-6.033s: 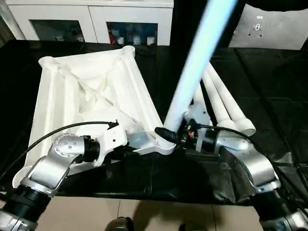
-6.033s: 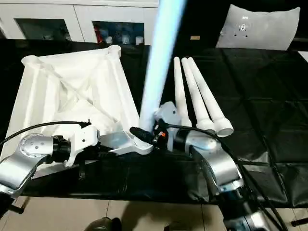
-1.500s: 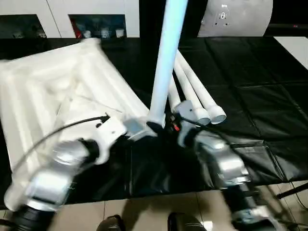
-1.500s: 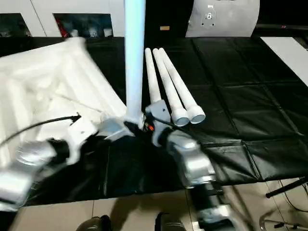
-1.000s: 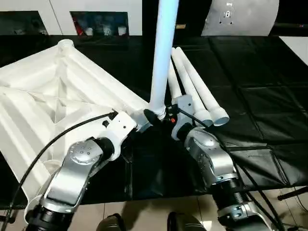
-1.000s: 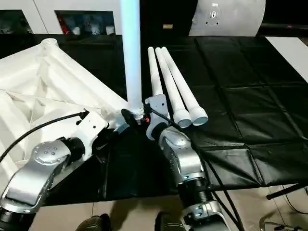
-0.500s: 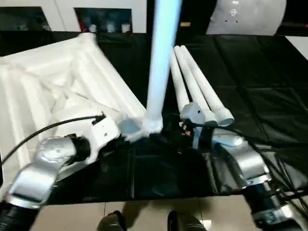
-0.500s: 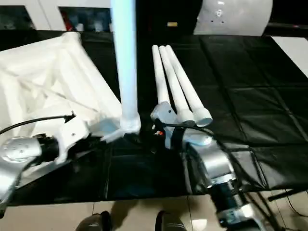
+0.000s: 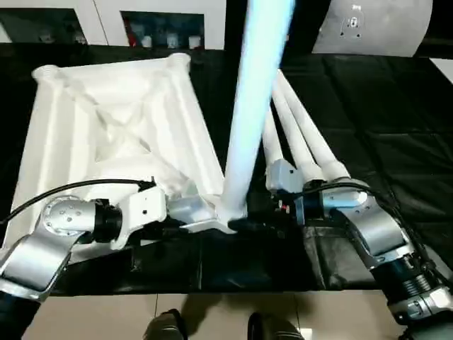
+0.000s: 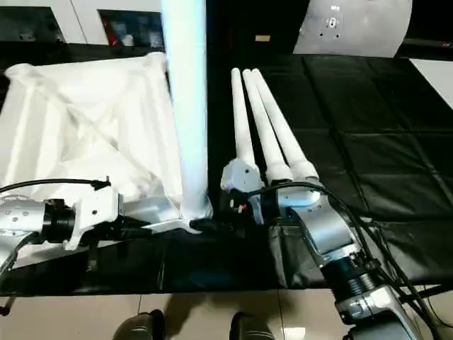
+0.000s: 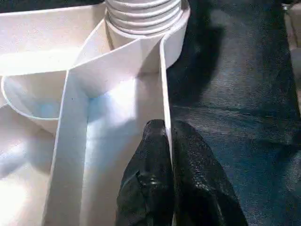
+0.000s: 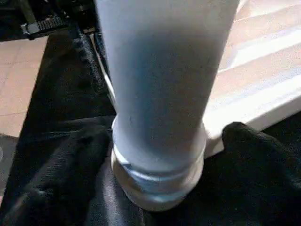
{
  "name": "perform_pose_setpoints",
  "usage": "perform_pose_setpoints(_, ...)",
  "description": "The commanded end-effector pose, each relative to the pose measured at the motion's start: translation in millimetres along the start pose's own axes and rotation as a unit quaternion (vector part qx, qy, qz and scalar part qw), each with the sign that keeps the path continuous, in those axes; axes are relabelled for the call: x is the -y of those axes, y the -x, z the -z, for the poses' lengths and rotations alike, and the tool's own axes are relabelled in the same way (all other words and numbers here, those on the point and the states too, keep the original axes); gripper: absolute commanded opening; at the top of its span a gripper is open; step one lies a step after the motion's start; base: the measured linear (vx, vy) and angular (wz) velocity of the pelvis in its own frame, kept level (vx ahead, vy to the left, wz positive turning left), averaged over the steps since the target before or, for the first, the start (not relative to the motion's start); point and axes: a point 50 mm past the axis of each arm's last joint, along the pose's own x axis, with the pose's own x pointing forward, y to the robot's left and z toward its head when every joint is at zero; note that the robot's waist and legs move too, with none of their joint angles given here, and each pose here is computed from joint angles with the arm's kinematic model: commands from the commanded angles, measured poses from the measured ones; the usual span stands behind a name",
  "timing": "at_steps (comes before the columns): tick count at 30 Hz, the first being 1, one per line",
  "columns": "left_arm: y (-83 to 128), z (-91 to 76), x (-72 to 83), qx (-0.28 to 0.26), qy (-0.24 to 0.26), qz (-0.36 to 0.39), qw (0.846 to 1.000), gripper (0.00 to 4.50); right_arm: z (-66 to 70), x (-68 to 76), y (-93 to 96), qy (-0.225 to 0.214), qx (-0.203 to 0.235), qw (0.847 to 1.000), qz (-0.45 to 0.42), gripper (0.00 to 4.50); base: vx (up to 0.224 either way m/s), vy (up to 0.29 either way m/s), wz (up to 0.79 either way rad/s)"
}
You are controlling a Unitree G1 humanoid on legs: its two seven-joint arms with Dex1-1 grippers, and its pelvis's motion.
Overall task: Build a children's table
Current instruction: Rotate leg to tighten
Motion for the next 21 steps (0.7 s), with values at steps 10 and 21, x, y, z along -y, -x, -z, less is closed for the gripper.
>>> perform_pose_setpoints(10, -11.0, 0.7, 10.2, -0.001, -0.016, 0.064, 0.998, 0.00, -2.0, 3.4, -5.7, -0.004, 0.007, 1.000, -0.020, 3.04, 0.000, 0.000, 0.00)
perform_pose_setpoints(21, -12.1, -2.3, 10.3, 0.027, 0.032, 0.005, 0.999, 0.00, 6.8, -6.0, -22.3, -0.077, 0.045, 0.996, -0.002, 2.71, 0.000, 0.000, 0.00)
